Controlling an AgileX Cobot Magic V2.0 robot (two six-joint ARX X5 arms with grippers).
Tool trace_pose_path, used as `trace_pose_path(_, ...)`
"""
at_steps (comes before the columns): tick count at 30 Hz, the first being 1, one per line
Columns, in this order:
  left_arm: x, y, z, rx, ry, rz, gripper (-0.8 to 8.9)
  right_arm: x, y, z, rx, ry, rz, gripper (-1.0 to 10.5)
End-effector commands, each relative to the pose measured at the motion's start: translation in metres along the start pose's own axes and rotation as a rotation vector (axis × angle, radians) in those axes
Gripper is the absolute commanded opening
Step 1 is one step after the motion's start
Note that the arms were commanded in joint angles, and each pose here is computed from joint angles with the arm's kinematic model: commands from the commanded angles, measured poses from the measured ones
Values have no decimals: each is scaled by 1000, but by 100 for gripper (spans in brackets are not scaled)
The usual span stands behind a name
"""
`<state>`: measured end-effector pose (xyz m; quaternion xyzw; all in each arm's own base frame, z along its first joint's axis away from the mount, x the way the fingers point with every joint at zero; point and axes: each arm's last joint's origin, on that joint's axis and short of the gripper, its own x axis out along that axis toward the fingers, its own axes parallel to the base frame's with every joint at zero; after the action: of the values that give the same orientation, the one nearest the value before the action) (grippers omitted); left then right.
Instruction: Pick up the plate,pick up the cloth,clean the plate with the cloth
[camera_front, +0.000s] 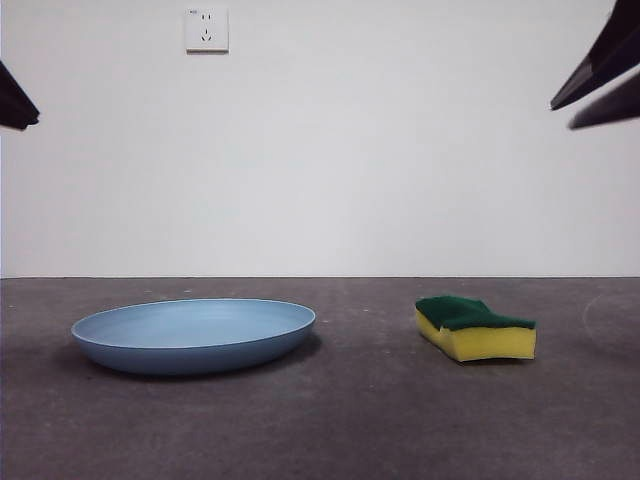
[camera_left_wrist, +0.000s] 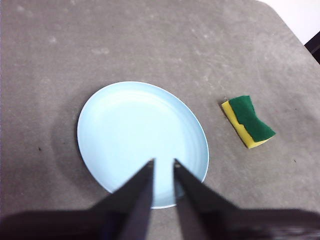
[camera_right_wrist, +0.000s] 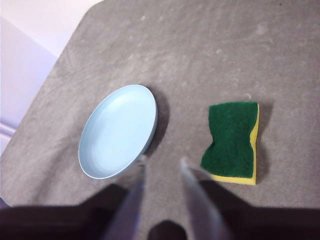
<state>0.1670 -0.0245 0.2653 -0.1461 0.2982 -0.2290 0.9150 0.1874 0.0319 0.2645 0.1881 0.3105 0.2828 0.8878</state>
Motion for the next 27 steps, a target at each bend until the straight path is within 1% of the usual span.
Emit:
trace_pose_path(1,2,0,5,-14,-29,-6,446,0,-1,2,-18,-4,-10,520)
trace_pose_path(2,2,0,5,-17,-31,-7,444,0,-1,2,-18,-6,-16,540)
trace_pose_path(5,6,2,6,-29,-22,-5,443,0,-1,2,-18,-9,-28,537)
trace_pose_path(11,26,11,16,-37,53,34,439,0,-1,2,-18,-9,-28,537)
trace_pose_path(14,43,19,27,-36,121,80,439,0,-1,2,-14,-9,-28,536)
trace_pose_path(21,87,34,46,3,307,197,438,0,-1,0,-5,5,-31,536)
trace_pose_path(27,123,42,52,26,383,233,437,0,-2,0,-2,9,-33,536)
